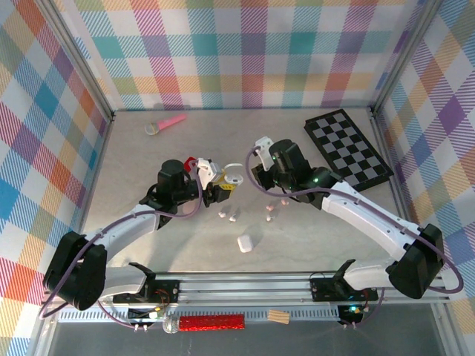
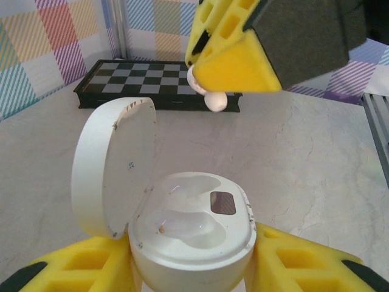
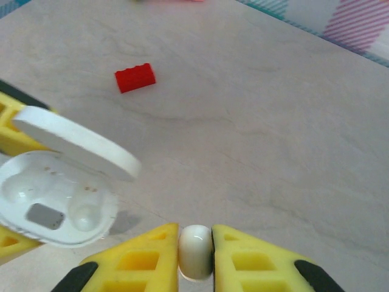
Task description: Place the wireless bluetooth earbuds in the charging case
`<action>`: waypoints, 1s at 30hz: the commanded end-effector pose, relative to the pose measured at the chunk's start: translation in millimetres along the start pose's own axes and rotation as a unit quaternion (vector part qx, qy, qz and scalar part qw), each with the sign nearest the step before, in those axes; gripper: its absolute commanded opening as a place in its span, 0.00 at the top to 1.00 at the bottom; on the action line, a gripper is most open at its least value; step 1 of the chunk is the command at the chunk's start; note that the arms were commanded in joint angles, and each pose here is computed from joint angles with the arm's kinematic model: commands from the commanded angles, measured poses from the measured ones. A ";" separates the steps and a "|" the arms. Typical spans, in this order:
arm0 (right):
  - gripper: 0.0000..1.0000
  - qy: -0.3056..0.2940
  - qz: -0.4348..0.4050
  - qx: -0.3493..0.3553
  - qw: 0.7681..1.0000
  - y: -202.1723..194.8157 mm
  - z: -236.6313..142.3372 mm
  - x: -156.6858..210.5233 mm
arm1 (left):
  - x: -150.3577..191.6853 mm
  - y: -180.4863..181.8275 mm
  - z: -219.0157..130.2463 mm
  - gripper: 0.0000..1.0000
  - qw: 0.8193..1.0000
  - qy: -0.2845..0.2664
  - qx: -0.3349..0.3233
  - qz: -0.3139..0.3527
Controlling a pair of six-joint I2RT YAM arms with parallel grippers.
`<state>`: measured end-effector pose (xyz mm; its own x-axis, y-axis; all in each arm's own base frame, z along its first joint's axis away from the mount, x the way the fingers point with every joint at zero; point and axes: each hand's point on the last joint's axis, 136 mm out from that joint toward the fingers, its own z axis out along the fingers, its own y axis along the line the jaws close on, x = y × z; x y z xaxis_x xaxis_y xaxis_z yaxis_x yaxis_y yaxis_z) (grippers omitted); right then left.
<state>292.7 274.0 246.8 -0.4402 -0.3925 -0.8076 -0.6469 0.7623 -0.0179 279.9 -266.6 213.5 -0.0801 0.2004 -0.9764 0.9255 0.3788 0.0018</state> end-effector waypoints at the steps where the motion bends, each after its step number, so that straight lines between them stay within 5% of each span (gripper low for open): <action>1: 0.82 -0.043 -0.037 -0.039 0.998 22.5 -11.4 -27.8 | -18.0 -3.1 2.8 0.58 0.999 -0.019 0.010 0.028; 30: 0.77 -0.015 -0.070 -0.061 0.996 50.0 13.5 -15.7 | -33.9 -12.3 -0.1 0.58 0.998 -0.048 0.035 0.032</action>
<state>276.3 314.3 241.1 -0.3580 -0.4826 -0.7993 -0.7500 0.6586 -0.0617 272.0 -273.0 220.0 -0.0678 0.1849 -0.9804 0.9455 0.3257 -0.0040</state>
